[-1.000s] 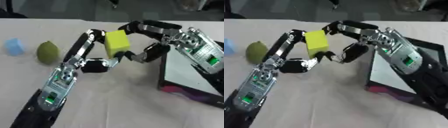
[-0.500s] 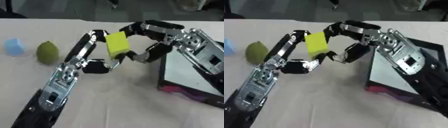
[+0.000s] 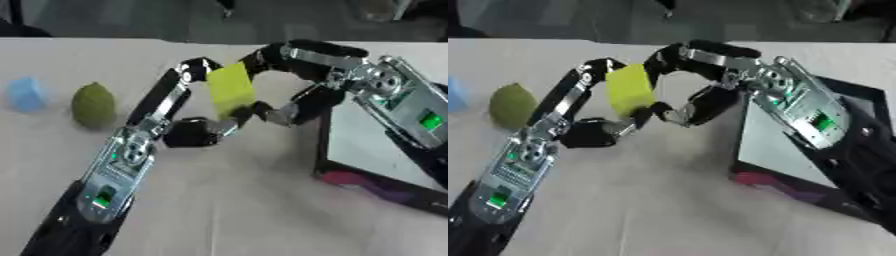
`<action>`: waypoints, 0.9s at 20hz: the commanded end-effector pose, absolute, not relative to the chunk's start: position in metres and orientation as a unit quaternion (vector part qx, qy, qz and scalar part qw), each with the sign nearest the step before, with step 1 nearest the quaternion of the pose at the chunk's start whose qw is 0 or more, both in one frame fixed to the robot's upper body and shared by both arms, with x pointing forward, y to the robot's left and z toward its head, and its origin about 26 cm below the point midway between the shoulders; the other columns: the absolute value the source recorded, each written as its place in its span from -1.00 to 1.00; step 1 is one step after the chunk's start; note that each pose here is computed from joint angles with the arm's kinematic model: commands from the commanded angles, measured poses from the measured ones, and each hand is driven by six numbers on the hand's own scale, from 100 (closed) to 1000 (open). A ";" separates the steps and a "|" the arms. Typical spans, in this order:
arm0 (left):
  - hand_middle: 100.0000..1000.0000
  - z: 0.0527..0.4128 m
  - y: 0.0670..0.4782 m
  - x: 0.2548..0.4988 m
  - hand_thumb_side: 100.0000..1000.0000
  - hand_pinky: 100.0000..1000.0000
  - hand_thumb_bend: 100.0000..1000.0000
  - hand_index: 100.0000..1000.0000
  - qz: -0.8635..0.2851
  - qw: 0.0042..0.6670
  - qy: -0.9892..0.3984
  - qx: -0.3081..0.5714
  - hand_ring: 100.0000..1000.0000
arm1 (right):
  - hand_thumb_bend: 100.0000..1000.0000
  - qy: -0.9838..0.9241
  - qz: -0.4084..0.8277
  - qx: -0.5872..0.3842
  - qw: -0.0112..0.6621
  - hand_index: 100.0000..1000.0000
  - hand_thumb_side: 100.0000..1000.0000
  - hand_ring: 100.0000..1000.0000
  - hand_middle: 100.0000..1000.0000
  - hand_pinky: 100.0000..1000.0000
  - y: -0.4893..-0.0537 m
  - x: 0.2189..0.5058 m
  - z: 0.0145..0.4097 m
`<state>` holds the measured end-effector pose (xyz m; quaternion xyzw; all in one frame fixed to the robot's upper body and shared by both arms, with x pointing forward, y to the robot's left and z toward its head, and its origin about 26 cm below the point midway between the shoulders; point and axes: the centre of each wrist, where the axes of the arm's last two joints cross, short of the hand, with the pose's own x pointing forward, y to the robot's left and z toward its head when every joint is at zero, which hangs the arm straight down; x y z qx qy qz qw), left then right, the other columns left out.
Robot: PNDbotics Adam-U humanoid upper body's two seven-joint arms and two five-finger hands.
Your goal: Pick up the objects with one hand, pass them to the other hand, and then place them into the box on the other side of the table.
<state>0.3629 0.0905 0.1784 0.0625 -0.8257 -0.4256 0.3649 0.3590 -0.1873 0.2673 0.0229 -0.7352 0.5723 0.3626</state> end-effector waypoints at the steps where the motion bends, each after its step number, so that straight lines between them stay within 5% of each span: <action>1: 0.34 0.184 0.092 0.363 0.05 0.69 0.01 0.56 -0.425 0.352 -0.831 0.073 0.52 | -1.00 -0.744 0.569 0.009 0.351 0.11 -1.00 0.93 0.06 0.87 -0.194 0.356 0.282; 9: 0.35 0.182 0.097 0.364 0.19 0.70 0.27 0.56 -0.421 0.349 -0.833 0.078 0.54 | -1.00 -0.745 0.565 0.000 0.355 0.11 -1.00 0.92 0.05 0.86 -0.200 0.355 0.283; 18: 0.34 0.173 0.112 0.368 0.13 0.69 0.13 0.56 -0.402 0.375 -0.829 0.106 0.52 | -1.00 -0.753 0.552 -0.022 0.359 0.11 -1.00 0.91 0.05 0.86 -0.217 0.350 0.288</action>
